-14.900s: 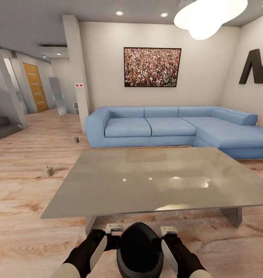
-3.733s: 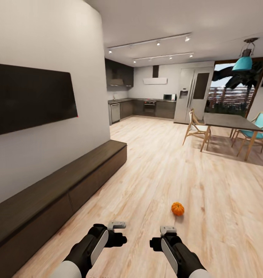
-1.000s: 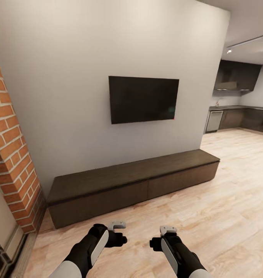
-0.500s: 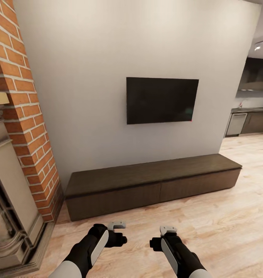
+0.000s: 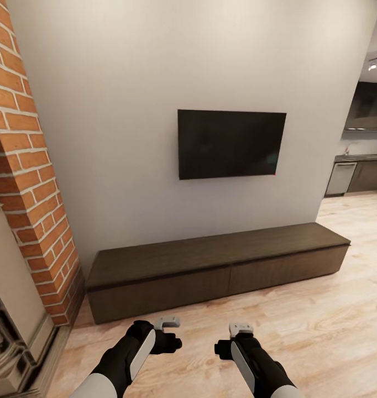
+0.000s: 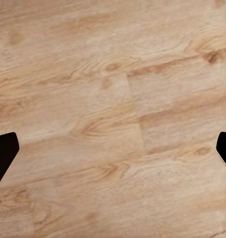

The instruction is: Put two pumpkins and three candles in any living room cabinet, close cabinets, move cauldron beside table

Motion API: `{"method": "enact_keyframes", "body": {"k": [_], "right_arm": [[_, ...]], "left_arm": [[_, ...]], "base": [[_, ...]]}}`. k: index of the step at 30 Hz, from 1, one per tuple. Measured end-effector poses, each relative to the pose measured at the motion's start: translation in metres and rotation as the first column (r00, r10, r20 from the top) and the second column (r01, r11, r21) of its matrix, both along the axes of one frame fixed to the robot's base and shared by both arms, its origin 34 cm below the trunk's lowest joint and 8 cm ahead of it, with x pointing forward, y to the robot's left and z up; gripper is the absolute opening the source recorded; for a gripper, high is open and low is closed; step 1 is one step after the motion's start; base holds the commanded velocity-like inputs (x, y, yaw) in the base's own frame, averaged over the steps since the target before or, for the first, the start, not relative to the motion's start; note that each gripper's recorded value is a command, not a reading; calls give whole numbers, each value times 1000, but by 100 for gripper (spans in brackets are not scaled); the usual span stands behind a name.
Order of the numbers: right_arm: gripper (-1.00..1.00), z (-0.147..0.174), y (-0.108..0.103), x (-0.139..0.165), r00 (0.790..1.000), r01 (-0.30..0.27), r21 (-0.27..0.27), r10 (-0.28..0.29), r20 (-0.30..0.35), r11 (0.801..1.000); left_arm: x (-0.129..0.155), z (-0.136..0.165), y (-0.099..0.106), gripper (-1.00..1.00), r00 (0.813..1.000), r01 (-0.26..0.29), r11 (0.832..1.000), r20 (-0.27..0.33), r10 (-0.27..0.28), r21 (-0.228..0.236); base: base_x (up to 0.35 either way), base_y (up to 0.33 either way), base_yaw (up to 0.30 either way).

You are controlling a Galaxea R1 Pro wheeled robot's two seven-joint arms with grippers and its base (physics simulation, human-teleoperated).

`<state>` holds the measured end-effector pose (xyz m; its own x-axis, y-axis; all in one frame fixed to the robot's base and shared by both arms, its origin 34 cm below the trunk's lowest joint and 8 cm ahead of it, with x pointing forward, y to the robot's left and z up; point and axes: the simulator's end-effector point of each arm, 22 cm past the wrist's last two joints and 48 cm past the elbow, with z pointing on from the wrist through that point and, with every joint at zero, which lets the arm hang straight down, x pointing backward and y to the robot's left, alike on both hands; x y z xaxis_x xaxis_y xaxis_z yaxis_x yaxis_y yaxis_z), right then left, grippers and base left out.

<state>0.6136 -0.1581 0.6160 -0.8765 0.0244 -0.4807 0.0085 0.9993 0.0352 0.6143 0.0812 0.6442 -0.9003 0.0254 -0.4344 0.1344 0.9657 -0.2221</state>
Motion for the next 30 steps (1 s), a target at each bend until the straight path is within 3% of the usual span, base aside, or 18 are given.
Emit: {"method": "enact_keyframes", "body": {"k": [6,21,30], "right_arm": [[100,1,0,0,1000,0,0,0,2,1000],[100,5,0,2,1000,0,0,0,10,1000],[100,5,0,2,1000,0,0,0,11,1000]], "left_arm": [[0,0,0,100,1000,0,1000,1,0,0],[2,4,0,100,1000,0,1000,9,0,1],[2,5,0,100,1000,-1,1000,11,1,0]], "base": [[169,-37,45],[85,-175,249],[2,-14,40]]}}
